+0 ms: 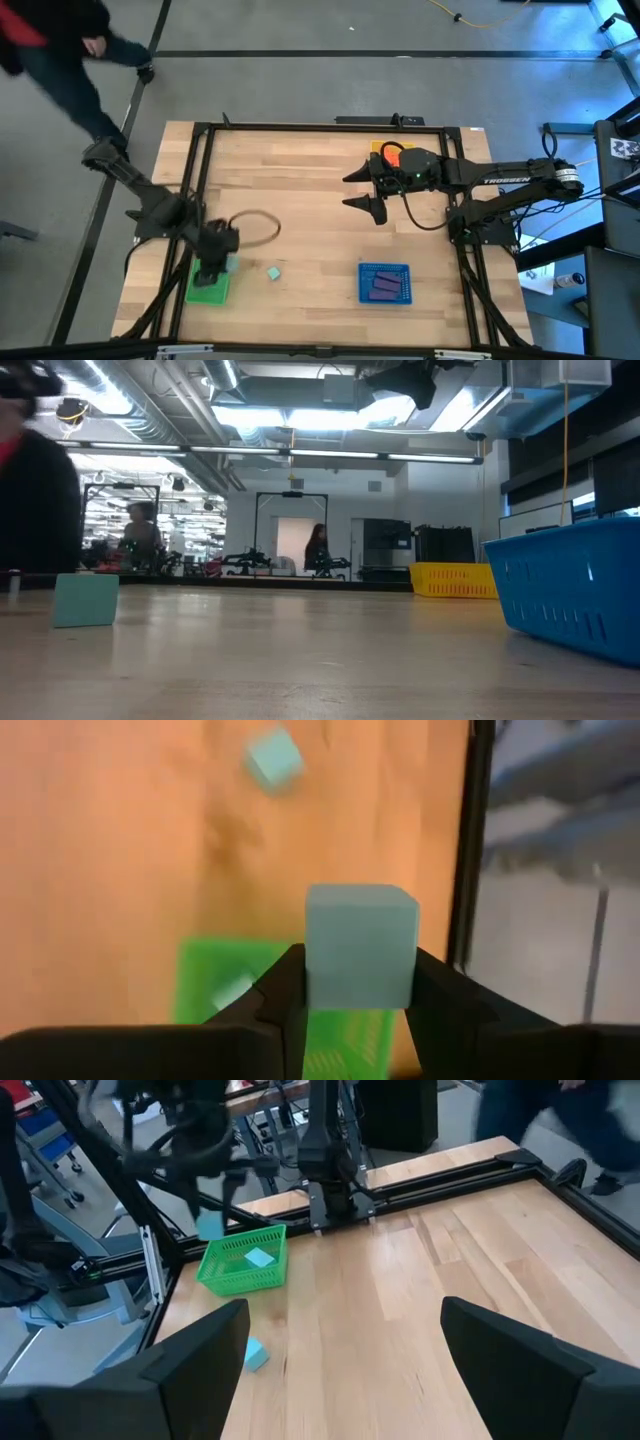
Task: Sort & place blocks by color
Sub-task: Put the right blue block into the green bin
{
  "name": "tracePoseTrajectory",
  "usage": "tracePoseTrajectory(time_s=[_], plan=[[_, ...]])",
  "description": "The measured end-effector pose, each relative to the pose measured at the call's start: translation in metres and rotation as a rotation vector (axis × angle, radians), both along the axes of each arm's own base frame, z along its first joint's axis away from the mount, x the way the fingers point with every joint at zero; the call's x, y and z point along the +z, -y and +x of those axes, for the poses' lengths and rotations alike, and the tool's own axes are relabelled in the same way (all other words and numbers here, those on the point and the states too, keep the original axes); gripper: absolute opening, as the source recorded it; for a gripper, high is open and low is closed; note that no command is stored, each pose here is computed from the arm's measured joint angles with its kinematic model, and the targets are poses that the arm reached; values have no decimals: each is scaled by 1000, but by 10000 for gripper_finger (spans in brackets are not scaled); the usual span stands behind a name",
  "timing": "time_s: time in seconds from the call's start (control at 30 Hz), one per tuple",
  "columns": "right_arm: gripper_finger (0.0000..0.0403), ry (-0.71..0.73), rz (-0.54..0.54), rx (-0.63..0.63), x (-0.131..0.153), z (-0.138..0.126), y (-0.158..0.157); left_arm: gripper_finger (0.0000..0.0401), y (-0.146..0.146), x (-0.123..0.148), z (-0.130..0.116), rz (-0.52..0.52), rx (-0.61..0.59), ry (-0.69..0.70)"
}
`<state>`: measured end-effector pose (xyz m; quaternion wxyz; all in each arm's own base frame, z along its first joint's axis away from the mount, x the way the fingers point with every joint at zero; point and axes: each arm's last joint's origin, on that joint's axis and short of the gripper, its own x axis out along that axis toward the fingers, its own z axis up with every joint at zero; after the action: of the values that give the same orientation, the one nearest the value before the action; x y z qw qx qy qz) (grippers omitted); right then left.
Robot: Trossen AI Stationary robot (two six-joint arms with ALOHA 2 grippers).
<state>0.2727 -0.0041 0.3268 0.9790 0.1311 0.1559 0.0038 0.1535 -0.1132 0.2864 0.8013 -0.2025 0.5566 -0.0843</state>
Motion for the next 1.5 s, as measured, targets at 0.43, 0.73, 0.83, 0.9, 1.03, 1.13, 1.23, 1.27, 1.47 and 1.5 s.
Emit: tracePoseTrajectory(time_s=[0.43, 0.73, 0.83, 0.9, 1.03, 1.13, 1.23, 1.27, 1.47, 1.5], plan=[[332, -6, -13, -36, -1, 0, 1, 121, 64, -55, -6, 18, -1, -222], [332, -7, -5, -34, -1, 0, 1, 121, 63, -88, -9, 85, 12, -314], [332, -7, -5, -34, -1, 0, 1, 121, 64, -94, -12, 71, -4, -324], [332, -7, -5, -35, -1, 0, 1, 121, 64, -99, -13, 57, -5, -320], [332, -7, -5, -35, -1, 0, 1, 121, 63, -107, -15, 50, 30, -335], [332, -8, -12, -41, -1, 0, 1, 121, 61, -110, -17, 56, 43, -347], [332, -11, -15, -46, -1, 0, 1, 121, 59, -113, -18, 59, 49, -364], [332, -11, -16, -47, -1, 0, 2, 121, 59, -114, -19, 62, 50, -368], [332, -11, -22, -46, -1, 0, 2, 121, 54, -121, -23, 81, 92, -404], [332, -11, -26, -45, -1, 0, 2, 121, 54, -121, -23, 85, 94, -407]])
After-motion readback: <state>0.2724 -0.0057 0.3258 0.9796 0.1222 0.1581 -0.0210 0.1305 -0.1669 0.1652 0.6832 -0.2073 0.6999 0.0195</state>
